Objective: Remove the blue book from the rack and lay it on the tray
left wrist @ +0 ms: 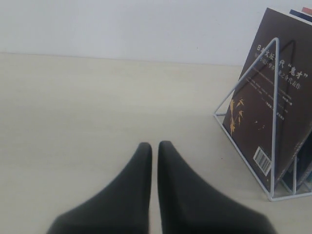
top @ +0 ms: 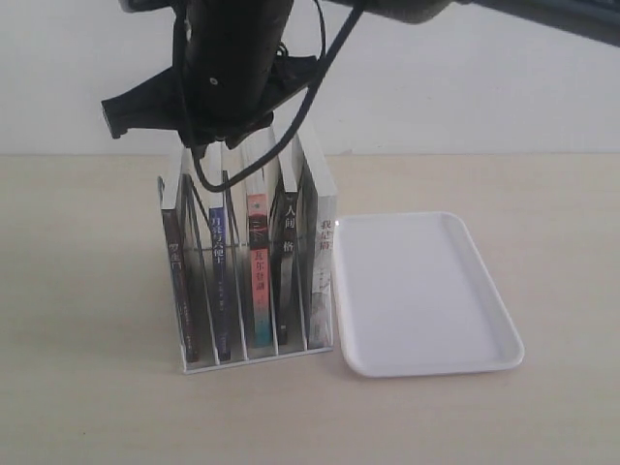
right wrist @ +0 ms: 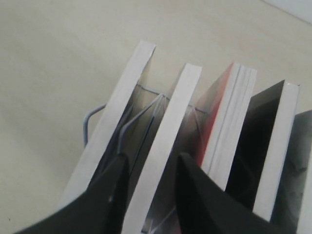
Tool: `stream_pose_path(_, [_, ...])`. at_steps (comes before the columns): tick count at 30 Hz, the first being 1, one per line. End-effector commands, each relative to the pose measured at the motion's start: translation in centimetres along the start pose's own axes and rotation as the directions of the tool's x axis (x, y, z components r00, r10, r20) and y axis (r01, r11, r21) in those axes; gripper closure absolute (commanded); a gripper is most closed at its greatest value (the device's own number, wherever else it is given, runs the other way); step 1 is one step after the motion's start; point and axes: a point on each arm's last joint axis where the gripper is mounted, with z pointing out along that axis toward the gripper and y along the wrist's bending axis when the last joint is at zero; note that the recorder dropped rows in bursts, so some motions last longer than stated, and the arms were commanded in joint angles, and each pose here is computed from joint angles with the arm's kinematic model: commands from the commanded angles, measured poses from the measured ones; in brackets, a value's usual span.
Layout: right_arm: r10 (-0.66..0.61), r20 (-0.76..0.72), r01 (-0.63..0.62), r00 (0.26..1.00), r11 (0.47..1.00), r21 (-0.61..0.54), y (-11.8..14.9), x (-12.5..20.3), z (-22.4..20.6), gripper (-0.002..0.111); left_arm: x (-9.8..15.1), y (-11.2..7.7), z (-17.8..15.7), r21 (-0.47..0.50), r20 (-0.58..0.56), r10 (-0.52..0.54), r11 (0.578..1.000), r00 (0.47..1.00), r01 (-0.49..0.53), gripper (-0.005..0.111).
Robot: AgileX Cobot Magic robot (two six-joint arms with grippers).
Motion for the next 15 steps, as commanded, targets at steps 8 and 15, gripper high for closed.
stream_pose_path(8, [-0.009,-0.041,0.009,0.999,1.0,0.013,0.06,0.54,1.68,0.077,0.02,0.02,0.01,-0.003,0.007,-0.008,1.0,1.0,0.008,0.102])
stream_pose_path(15, [-0.007,-0.047,0.008,0.999,1.0,0.014,0.09,0.64,2.0,0.077,0.02,0.02,0.01,-0.003,0.007,-0.008,1.0,1.0,0.008,0.102])
